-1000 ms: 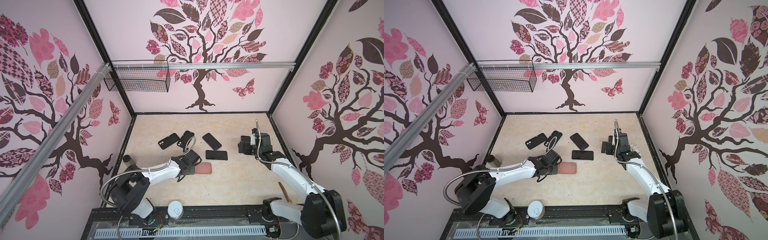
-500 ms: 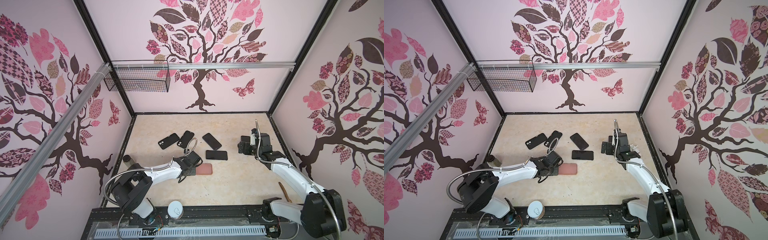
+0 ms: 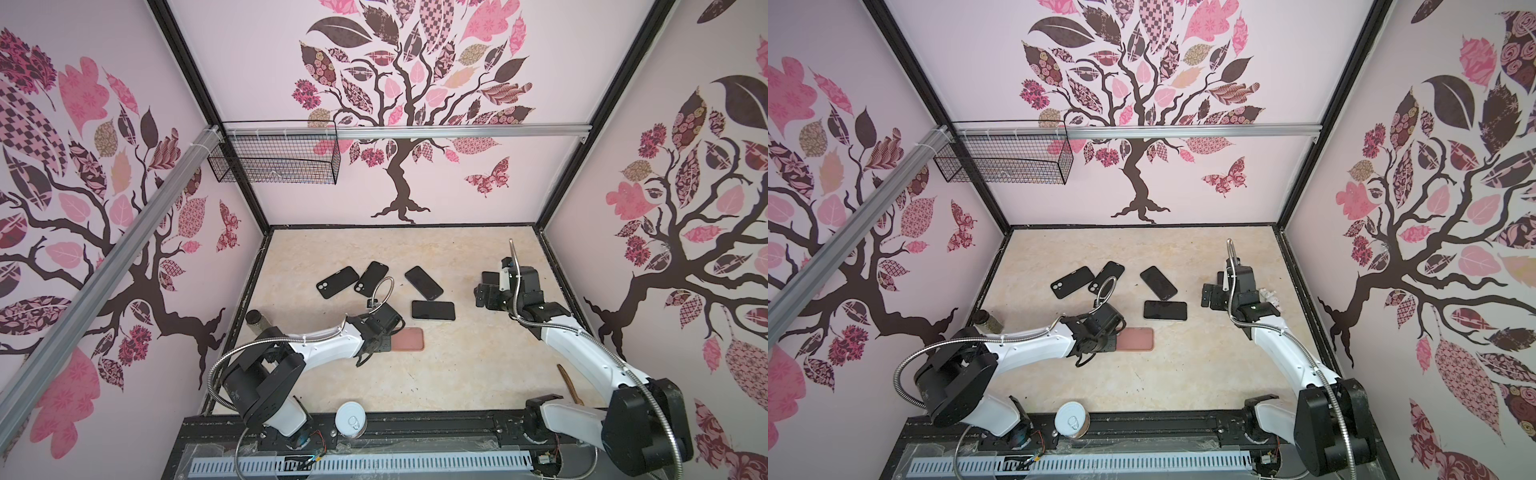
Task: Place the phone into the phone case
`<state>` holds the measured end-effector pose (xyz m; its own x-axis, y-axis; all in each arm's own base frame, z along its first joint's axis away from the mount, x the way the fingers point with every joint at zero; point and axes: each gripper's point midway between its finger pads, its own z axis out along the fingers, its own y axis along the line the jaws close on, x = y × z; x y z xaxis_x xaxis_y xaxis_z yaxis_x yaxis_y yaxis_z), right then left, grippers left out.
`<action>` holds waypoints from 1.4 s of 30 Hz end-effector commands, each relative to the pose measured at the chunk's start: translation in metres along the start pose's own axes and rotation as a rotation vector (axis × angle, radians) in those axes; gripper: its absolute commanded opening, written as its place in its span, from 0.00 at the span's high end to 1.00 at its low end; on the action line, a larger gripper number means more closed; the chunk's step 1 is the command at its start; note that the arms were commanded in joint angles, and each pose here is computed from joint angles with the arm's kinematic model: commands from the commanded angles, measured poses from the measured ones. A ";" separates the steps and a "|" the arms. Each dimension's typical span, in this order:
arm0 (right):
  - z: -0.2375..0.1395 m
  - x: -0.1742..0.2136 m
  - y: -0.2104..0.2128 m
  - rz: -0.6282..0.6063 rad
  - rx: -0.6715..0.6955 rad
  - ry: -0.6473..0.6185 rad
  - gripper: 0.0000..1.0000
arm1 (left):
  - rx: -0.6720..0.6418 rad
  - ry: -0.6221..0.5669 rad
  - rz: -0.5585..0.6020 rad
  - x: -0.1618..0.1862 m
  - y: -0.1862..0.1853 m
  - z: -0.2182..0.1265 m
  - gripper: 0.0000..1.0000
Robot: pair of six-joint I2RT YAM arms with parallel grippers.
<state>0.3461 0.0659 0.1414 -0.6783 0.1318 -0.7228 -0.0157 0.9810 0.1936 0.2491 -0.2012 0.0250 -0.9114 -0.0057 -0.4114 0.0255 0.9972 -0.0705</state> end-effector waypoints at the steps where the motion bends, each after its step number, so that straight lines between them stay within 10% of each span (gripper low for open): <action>1: -0.004 -0.018 0.007 -0.010 -0.013 -0.031 0.00 | 0.008 -0.017 -0.006 0.002 0.002 -0.003 0.81; 18: 0.016 0.004 0.057 -0.164 -0.310 0.044 0.00 | 0.052 -0.221 0.119 -0.034 0.017 -0.065 0.18; 34: 0.014 0.036 0.107 -0.769 -0.545 0.123 0.00 | 0.044 -0.356 -0.036 -0.050 0.080 -0.130 0.03; 42: 0.039 0.044 0.106 -0.842 -0.558 0.213 0.00 | 0.097 -0.392 -0.063 -0.047 0.083 -0.151 0.03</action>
<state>0.3479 0.1742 0.1152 -0.4352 -0.5834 -0.6857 -0.7945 0.6071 -0.0122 0.2358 -0.1139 0.1681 -0.6962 -0.0938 -0.7117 0.0502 0.9826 -0.1786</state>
